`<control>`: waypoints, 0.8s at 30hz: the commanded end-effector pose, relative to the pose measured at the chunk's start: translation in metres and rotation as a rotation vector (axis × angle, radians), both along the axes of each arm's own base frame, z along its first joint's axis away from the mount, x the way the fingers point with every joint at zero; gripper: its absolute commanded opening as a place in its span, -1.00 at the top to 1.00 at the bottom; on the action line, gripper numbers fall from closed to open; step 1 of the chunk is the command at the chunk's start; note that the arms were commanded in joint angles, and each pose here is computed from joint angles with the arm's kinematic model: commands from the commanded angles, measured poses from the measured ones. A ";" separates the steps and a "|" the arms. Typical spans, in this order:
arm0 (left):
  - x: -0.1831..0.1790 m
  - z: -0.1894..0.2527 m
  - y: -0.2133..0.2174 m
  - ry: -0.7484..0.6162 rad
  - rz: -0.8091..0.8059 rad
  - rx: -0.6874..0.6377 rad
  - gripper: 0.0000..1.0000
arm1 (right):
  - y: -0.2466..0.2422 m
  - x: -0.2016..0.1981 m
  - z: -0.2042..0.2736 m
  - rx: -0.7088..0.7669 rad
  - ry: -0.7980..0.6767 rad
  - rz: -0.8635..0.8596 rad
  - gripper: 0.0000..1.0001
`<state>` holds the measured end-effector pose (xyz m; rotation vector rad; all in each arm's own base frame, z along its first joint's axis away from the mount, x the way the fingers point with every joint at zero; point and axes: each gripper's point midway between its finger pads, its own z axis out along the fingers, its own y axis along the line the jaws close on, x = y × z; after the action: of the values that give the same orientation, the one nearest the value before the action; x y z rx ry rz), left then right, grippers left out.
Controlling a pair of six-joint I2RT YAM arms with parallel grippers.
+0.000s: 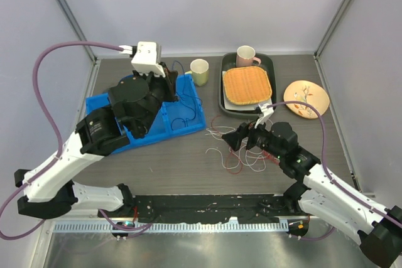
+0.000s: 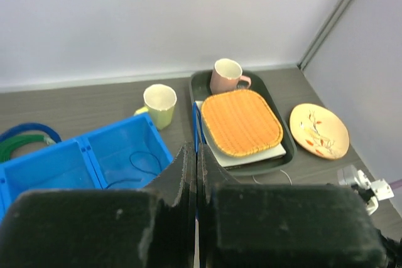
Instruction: Untangle the cables
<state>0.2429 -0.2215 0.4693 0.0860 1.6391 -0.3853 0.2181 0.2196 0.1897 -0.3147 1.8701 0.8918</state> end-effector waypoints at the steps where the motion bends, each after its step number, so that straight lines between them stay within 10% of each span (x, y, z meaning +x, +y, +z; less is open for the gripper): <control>1: -0.001 0.042 0.024 -0.090 0.051 -0.039 1.00 | 0.010 -0.005 0.023 0.032 -0.105 0.067 -0.75; 24: 0.037 0.035 0.025 -0.129 0.182 -0.012 1.00 | -0.010 0.007 0.024 0.019 -0.091 -0.083 -0.76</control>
<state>0.2634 -0.1945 0.5082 0.0220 1.5091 -0.2400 0.2216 0.2148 0.1932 -0.3085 1.8393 0.8302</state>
